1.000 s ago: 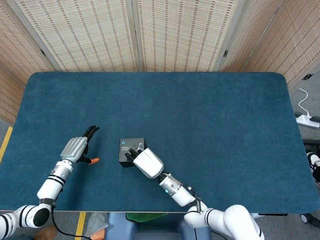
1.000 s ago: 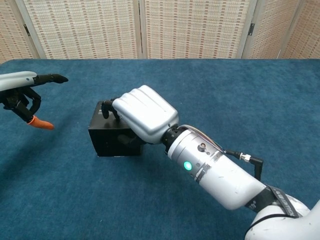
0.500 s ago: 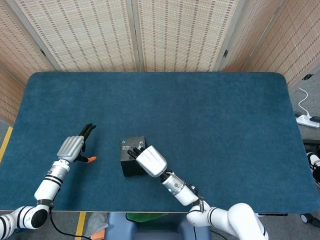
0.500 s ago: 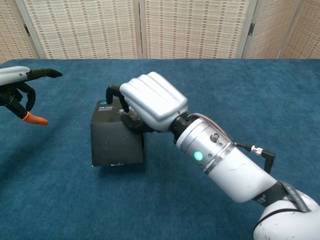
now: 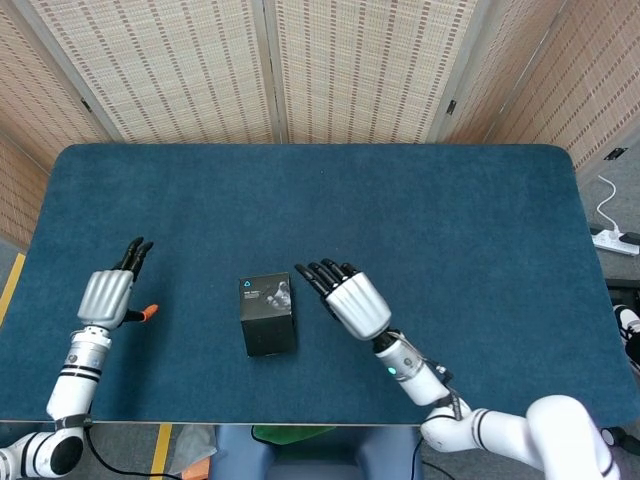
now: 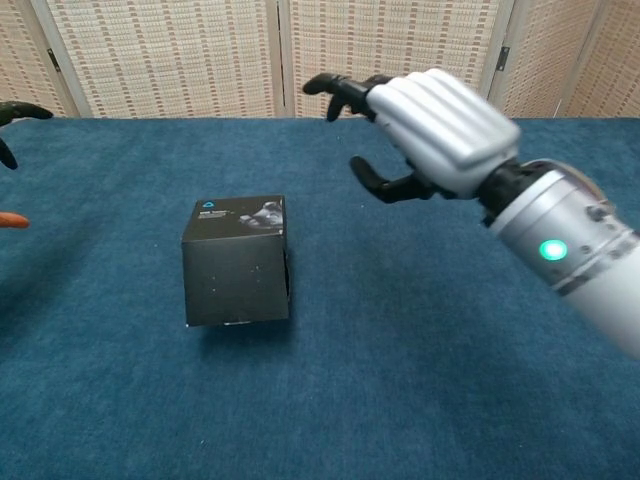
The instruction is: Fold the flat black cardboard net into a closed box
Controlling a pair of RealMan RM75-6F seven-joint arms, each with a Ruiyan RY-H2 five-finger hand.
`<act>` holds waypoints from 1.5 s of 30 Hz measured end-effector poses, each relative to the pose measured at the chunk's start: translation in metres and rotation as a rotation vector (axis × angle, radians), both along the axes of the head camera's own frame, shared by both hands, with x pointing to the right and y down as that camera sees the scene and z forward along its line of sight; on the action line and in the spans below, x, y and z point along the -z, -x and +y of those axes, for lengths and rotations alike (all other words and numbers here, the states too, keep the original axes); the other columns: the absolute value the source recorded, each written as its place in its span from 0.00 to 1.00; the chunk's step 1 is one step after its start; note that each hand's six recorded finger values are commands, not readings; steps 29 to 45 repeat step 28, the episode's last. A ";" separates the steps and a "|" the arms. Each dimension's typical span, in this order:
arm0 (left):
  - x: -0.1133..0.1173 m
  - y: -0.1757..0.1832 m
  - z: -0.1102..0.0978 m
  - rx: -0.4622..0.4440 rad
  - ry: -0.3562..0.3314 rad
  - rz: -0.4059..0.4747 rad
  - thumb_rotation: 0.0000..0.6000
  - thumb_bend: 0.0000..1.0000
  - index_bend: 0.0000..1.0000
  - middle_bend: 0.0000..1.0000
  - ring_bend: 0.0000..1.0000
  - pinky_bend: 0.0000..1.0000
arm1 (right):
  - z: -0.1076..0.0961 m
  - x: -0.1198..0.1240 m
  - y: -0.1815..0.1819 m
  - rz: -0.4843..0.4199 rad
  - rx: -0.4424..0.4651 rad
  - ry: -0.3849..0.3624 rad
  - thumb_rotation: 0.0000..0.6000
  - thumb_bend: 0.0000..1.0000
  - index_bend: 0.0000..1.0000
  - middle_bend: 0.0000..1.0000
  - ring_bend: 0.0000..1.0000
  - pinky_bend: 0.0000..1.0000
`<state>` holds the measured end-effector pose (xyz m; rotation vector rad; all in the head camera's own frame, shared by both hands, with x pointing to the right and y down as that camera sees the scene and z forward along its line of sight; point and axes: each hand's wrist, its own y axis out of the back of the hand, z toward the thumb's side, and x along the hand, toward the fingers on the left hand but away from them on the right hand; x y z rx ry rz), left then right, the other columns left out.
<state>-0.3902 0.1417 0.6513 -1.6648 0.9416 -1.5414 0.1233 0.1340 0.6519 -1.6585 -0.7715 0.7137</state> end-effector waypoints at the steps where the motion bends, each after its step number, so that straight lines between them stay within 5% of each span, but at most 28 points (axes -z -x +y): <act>1: 0.002 0.005 0.003 -0.001 -0.010 -0.015 1.00 0.19 0.06 0.10 0.20 0.38 | 0.000 0.004 -0.012 0.015 -0.015 0.008 1.00 0.50 0.13 0.26 0.22 0.45; 11: 0.027 0.041 0.036 0.032 -0.105 -0.067 1.00 0.19 0.06 0.10 0.13 0.28 | 0.029 0.047 -0.175 0.230 -0.255 0.139 1.00 0.50 0.13 0.25 0.14 0.33; 24: 0.065 0.056 0.093 0.065 -0.151 -0.054 1.00 0.19 0.06 0.09 0.12 0.25 | 0.083 0.083 -0.276 0.128 -0.527 0.273 1.00 0.50 0.13 0.20 0.08 0.25; 45: 0.069 0.058 0.099 0.071 -0.140 -0.055 1.00 0.19 0.06 0.09 0.12 0.24 | 0.091 0.094 -0.293 0.118 -0.574 0.284 1.00 0.50 0.13 0.20 0.08 0.25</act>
